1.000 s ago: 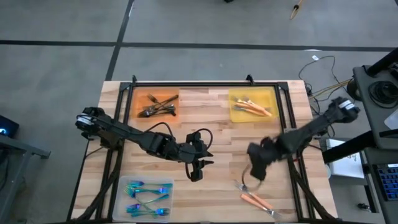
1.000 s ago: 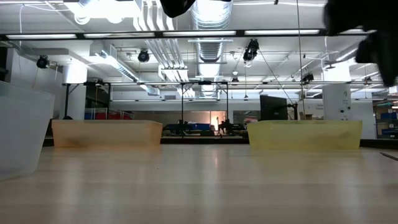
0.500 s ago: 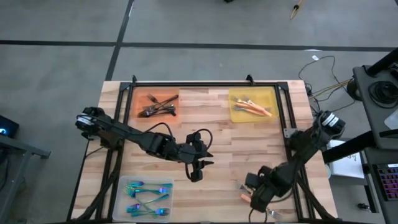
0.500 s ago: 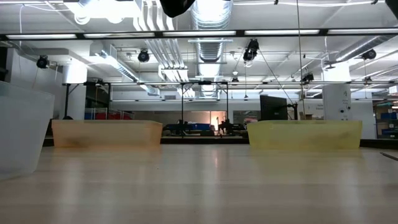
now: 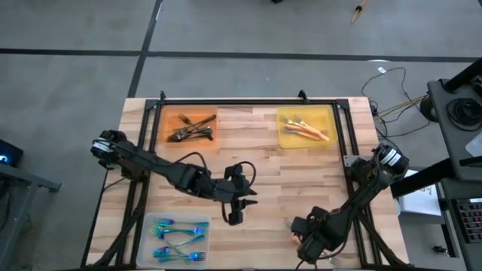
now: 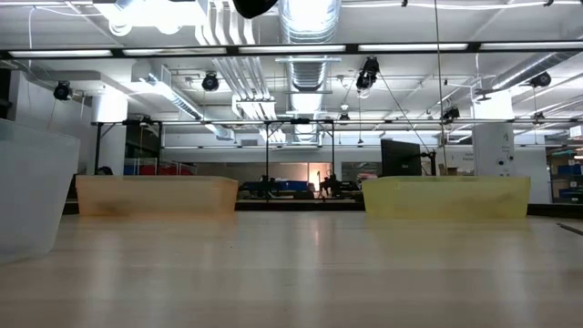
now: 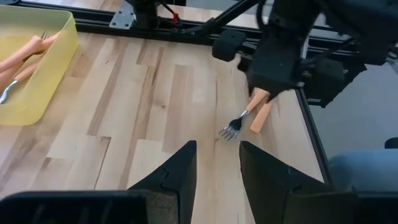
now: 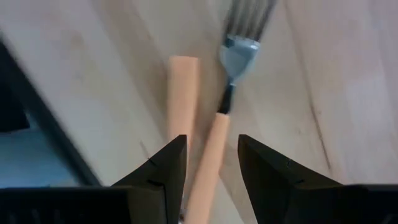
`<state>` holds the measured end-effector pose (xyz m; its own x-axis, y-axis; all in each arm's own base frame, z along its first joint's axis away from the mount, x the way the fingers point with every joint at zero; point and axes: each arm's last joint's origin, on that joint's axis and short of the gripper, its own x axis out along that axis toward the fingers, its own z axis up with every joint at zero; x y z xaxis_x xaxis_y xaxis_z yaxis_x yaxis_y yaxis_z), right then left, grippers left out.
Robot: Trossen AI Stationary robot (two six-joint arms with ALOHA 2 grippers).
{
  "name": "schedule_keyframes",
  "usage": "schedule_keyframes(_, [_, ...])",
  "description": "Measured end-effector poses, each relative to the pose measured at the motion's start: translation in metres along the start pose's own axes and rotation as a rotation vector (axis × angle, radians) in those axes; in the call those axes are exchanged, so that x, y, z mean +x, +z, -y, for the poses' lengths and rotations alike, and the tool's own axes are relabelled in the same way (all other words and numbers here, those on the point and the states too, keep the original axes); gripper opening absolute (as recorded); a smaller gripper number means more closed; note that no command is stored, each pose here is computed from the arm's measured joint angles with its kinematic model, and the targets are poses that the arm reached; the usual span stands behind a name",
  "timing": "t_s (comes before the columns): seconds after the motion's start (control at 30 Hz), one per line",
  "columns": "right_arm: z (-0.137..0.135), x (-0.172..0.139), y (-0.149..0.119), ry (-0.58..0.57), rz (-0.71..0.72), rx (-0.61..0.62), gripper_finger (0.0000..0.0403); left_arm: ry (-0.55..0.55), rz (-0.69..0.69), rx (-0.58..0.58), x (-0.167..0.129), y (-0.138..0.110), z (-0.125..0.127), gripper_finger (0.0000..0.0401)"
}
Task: Sort silverware by color (type)
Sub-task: Put the orange fork into the yellow bin
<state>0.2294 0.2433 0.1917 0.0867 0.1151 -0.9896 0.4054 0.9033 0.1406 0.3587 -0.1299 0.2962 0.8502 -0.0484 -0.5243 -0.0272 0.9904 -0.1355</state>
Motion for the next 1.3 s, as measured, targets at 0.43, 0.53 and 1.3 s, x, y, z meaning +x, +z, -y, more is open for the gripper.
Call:
schedule_keyframes(0.43, [0.002,0.015,-0.001,0.050,-0.005,0.121,0.0134,-0.019,-0.003,0.015,-0.002,-0.003,0.008,0.0103])
schedule_keyframes(0.53, [0.007,0.019,-0.003,0.020,-0.014,0.133,0.0134,-0.021,-0.003,0.019,-0.002,-0.003,0.009,0.0103])
schedule_keyframes(1.3, [0.029,0.048,-0.011,-0.022,-0.098,0.197,0.0123,-0.027,-0.005,0.047,-0.003,-0.004,0.011,0.0103])
